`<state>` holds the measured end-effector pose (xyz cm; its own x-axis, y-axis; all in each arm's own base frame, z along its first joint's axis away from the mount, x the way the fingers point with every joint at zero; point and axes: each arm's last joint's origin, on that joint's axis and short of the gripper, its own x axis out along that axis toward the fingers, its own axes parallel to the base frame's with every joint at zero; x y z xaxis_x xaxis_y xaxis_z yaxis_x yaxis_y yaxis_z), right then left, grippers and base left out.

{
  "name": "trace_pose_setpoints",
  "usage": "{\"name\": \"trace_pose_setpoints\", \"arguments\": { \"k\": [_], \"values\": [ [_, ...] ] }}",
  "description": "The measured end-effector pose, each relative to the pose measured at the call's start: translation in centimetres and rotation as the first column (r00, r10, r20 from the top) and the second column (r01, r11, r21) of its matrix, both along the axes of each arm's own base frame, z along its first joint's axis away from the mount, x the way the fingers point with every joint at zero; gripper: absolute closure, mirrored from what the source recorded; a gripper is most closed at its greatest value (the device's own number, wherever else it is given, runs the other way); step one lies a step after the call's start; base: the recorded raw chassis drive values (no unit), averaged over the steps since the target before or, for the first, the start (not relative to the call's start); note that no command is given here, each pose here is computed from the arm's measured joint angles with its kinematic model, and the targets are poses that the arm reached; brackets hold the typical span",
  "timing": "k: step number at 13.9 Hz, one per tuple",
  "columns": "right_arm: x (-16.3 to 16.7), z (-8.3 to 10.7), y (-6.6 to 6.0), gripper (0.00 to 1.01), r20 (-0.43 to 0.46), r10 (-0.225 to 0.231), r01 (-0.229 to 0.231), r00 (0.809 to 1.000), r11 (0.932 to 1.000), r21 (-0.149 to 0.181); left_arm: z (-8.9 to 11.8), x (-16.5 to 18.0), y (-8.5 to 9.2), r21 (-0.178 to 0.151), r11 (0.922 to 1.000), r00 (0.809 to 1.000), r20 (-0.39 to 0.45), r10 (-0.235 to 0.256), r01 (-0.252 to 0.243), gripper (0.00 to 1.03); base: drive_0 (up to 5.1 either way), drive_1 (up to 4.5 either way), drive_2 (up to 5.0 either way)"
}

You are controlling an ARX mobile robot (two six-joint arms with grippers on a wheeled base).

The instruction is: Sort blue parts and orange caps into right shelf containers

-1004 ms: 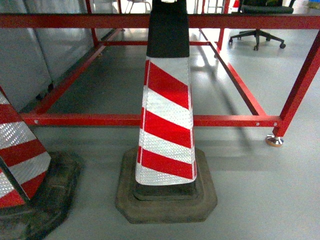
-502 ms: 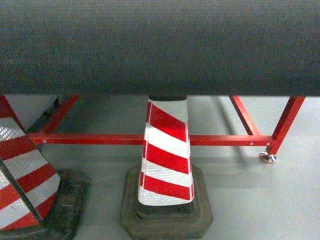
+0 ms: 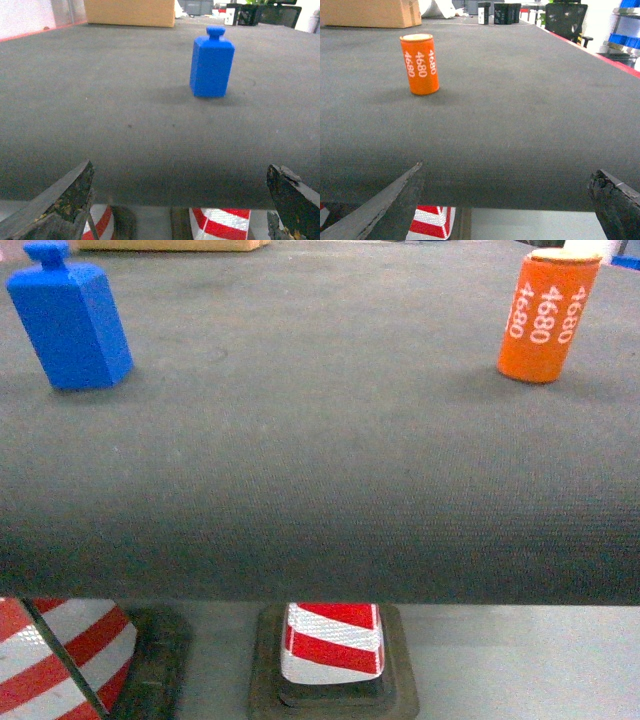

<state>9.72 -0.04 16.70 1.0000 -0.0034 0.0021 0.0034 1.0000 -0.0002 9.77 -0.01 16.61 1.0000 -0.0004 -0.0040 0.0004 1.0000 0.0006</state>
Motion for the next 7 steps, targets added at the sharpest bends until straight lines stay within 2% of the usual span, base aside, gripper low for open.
{"name": "trace_pose_setpoints", "arguments": {
  "k": [7],
  "values": [
    [0.00, 0.01, 0.00, 0.03, 0.002, 0.000, 0.000, 1.000, 1.0000, 0.000, 0.00, 0.00, 0.00, -0.001, 1.0000, 1.000, 0.000, 0.000, 0.000, 0.05, 0.0, 0.00, 0.0]
  ]
}}
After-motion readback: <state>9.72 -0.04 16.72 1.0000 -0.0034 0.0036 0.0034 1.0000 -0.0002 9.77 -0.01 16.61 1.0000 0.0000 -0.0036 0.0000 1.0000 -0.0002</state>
